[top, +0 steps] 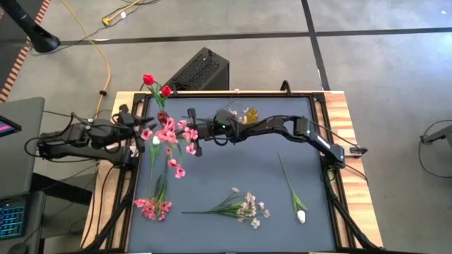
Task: Sort flowers into vase by color
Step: Put the top pink flowers into the red vase
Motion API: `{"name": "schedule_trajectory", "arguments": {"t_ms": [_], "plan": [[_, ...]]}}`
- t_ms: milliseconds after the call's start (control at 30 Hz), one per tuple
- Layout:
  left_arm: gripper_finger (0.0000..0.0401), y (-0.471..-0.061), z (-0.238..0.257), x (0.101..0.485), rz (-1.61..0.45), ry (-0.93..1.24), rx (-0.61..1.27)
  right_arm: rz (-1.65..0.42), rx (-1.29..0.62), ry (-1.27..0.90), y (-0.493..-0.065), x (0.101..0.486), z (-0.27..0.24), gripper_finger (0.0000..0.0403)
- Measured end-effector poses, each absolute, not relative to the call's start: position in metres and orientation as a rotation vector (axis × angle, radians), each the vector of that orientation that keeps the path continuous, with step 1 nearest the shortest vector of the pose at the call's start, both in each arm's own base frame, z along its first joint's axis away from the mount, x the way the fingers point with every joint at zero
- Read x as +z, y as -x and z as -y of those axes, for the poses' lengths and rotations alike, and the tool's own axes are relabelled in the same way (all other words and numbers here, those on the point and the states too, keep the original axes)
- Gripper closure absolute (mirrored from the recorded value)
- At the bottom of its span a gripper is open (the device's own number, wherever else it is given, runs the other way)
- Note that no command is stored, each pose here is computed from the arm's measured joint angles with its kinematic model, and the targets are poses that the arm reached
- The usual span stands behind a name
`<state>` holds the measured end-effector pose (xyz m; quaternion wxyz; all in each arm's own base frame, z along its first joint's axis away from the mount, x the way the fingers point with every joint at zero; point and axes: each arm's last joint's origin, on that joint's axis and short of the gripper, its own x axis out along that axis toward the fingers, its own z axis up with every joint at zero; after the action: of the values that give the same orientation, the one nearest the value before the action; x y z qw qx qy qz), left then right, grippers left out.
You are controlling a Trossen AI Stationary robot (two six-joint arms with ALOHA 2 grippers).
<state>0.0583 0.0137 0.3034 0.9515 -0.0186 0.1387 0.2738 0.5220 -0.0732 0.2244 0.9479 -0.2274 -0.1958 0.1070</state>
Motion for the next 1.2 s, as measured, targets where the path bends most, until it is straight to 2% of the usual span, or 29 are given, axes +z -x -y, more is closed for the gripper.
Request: {"name": "schedule_trajectory", "arguments": {"t_ms": [133,400,800,967,1200], "plan": [[0.028,-0.055,-0.016,0.3,-0.316,0.045,0.64,0.417,0.193,0.491,-0.538,0.217,0.089,0.0383],[0.028,-0.055,-0.015,0.3,-0.317,0.058,0.625,0.499,0.195,0.536,-0.555,0.226,0.119,0.0383],[0.028,-0.055,-0.015,0.3,-0.315,0.059,0.629,0.414,0.174,0.678,-0.564,0.238,0.127,0.0383],[0.028,-0.056,-0.014,0.3,-0.316,0.045,0.586,0.365,0.179,0.627,-0.563,0.234,0.136,0.0383],[0.028,-0.064,-0.012,0.304,-0.258,-0.035,0.48,0.34,0.202,0.449,-0.562,0.234,0.141,0.0383]]}}
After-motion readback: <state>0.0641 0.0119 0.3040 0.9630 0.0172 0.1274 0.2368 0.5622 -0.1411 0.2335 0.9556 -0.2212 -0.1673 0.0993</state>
